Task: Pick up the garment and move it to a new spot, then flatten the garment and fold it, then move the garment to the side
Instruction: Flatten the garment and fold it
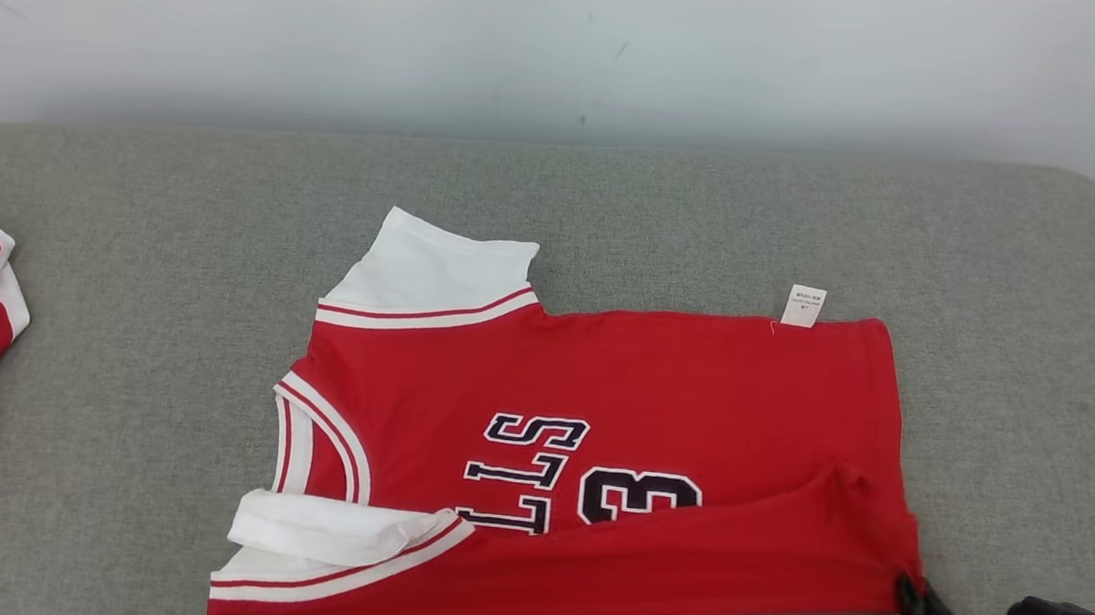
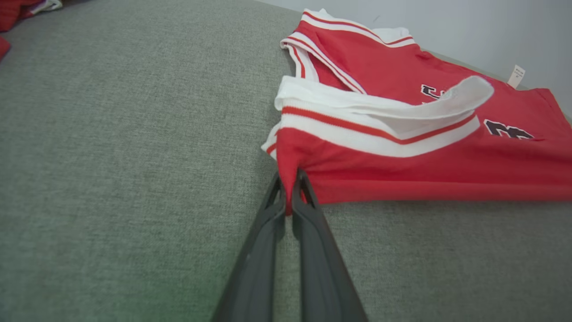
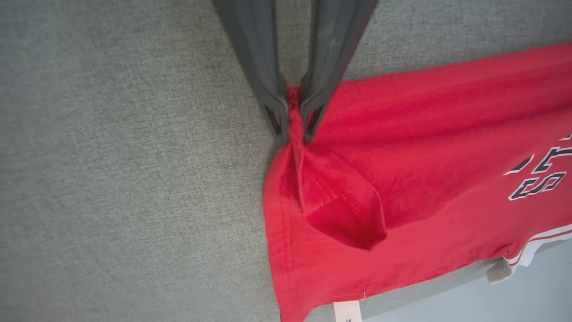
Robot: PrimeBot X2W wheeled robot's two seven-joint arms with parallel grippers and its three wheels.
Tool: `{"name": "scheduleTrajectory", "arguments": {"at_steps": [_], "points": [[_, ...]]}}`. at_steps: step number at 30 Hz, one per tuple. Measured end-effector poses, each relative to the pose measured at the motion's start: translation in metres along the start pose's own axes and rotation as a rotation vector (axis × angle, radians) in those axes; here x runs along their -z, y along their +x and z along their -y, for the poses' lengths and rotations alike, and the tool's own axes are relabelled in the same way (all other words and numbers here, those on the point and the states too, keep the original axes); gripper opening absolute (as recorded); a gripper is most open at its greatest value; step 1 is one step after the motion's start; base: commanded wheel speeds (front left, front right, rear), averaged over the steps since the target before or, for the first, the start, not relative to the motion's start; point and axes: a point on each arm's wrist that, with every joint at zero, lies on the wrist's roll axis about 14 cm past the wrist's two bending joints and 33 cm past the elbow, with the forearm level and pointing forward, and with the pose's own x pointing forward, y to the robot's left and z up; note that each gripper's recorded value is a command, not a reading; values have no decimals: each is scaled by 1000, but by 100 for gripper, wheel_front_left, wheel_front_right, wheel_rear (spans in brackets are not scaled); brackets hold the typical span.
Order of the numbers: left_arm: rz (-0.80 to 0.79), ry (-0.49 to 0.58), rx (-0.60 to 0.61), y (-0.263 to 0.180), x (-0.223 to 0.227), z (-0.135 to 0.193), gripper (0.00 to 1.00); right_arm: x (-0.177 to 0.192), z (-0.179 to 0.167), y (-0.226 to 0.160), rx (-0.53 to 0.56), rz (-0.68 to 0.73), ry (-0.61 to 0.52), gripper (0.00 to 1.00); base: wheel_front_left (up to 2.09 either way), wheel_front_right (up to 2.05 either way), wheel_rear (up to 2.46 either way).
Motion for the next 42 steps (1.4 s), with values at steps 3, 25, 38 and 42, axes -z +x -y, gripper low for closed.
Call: {"name": "scheduleTrajectory", "arguments": {"at_steps": [3, 25, 38, 42], "points": [[7, -1, 1, 0, -2, 1, 40, -5, 5, -3, 14, 18, -26, 100, 0, 0, 0], [293, 62, -123, -10, -94, -23, 100, -67, -26, -11, -21, 341, -42, 100, 0, 0, 0], [349, 105, 49, 34, -120, 8, 100, -77, -36, -5, -32, 374, -49, 100, 0, 0, 0], [357, 145, 159, 67, -134, 33, 100, -86, -32, 1, -17, 396, -49, 100, 0, 0, 0]]}}
